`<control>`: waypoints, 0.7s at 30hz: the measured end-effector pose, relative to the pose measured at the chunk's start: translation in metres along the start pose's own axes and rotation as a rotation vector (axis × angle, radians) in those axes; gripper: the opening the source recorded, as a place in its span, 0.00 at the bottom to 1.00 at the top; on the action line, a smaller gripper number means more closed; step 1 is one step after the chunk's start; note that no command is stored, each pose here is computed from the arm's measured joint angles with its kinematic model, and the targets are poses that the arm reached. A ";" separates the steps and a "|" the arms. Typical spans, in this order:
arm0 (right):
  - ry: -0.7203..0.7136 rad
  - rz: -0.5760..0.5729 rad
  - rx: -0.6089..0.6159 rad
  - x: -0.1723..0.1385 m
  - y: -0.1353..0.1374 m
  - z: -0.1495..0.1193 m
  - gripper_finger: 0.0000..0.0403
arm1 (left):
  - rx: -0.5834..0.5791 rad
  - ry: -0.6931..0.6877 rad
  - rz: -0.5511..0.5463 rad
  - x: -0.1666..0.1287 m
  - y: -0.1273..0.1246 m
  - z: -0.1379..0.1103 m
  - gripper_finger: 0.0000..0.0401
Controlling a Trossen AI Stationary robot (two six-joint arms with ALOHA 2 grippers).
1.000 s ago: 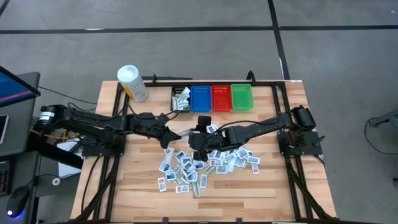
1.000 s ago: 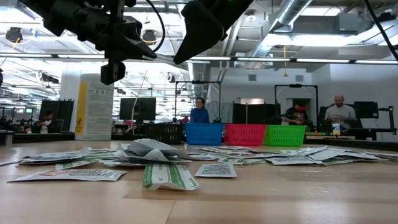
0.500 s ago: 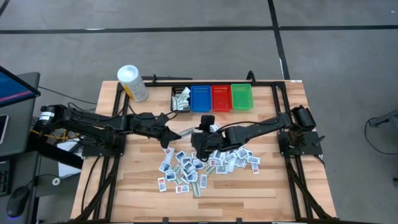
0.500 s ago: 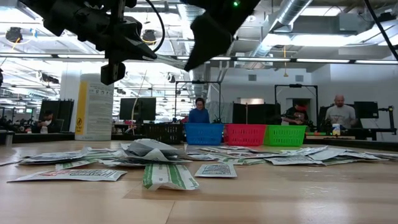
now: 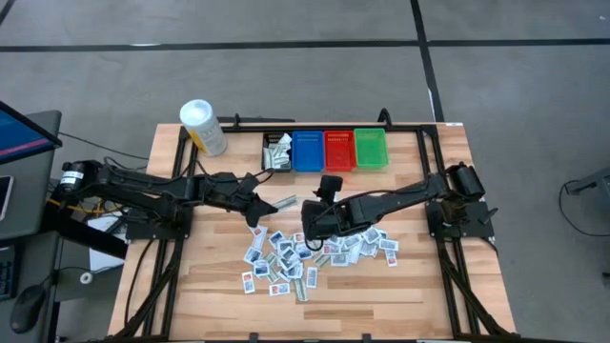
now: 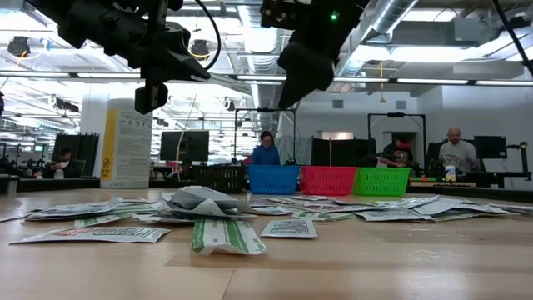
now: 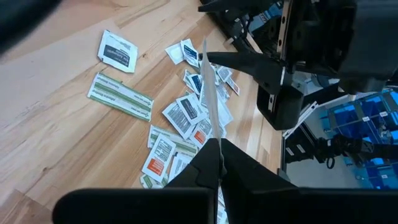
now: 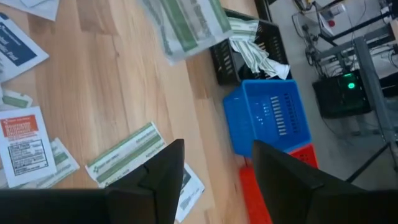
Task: Pick & Place First Aid Supplies
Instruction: Put the green bandage pack in the black bin
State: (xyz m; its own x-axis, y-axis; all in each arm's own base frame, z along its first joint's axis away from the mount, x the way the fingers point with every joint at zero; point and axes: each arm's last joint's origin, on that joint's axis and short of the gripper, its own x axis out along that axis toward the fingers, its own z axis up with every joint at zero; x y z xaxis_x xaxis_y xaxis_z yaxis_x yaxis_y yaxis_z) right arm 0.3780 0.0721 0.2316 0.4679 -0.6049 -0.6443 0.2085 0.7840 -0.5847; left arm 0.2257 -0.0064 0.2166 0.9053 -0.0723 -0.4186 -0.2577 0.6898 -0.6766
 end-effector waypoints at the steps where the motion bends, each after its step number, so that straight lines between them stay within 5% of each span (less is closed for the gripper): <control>1: -0.001 -0.002 -0.001 0.000 0.000 0.000 0.45 | 0.000 0.000 0.000 0.000 0.000 0.000 0.02; 9: -0.004 -0.009 0.032 -0.002 0.002 0.000 0.45 | 0.026 -0.037 0.035 0.000 0.001 0.001 0.02; 21: -0.001 -0.006 0.112 -0.002 0.002 -0.001 0.44 | 0.047 -0.304 0.316 -0.004 0.020 0.020 0.02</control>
State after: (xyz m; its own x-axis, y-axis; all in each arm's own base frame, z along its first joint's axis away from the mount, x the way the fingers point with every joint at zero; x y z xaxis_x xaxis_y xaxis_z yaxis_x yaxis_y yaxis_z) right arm 0.3769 0.0746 0.2315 0.4672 -0.6097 -0.6403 0.3060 0.7909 -0.5299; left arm 0.2236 0.0223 0.2171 0.8446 0.3574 -0.3987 -0.5283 0.6768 -0.5126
